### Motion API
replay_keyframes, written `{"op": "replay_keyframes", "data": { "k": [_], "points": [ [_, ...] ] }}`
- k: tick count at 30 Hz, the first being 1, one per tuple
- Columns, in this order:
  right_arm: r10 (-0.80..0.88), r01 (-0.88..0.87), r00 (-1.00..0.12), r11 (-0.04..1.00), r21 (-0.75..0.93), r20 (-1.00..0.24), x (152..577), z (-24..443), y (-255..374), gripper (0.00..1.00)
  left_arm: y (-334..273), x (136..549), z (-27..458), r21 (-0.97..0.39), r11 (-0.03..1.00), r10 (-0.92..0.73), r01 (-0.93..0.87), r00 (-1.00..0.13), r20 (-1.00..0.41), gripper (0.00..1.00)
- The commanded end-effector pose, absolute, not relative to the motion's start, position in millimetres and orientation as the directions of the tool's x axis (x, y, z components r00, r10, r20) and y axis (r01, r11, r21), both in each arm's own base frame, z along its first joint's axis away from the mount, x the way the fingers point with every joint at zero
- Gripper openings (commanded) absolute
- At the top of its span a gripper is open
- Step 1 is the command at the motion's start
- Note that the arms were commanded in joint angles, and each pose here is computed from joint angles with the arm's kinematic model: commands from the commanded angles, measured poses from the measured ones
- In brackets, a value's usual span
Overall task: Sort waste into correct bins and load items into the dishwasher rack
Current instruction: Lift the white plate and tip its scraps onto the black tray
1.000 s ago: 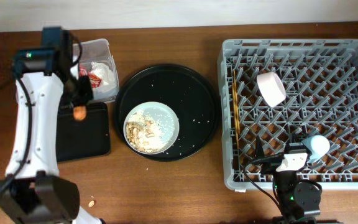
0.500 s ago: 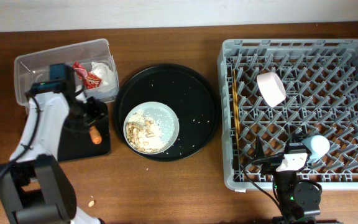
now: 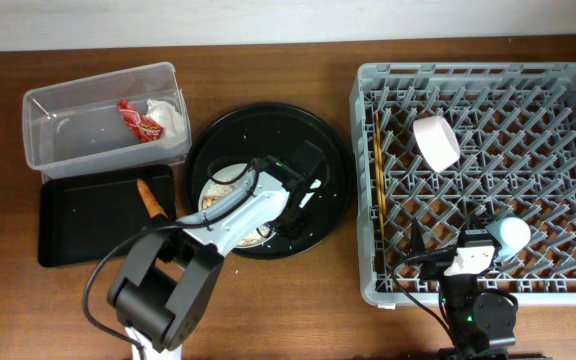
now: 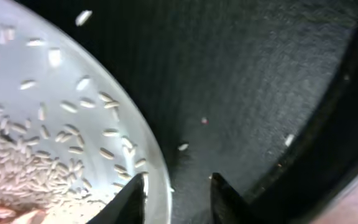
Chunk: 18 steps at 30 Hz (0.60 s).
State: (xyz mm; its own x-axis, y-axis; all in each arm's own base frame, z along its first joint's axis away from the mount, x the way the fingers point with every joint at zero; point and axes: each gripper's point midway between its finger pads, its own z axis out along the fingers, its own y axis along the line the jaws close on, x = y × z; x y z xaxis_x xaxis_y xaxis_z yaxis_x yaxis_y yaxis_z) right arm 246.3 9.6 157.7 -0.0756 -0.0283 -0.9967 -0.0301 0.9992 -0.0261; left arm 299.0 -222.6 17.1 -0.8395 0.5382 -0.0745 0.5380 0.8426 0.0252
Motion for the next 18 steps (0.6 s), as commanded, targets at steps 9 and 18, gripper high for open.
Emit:
{"op": "replay_keyframes", "data": {
  "k": [9,18],
  "points": [
    [-0.024,-0.022,-0.082,1.0,-0.022,-0.996,246,155,8,0.98,-215,313,7,0.103,0.85,0.526,0.517,-0.843,-0.109,0.13],
    [-0.024,-0.022,-0.082,1.0,-0.022,-0.996,246,155,8,0.98,-215,325,13,0.145,0.85,0.524,0.506,-0.841,-0.133,0.01]
  ]
}}
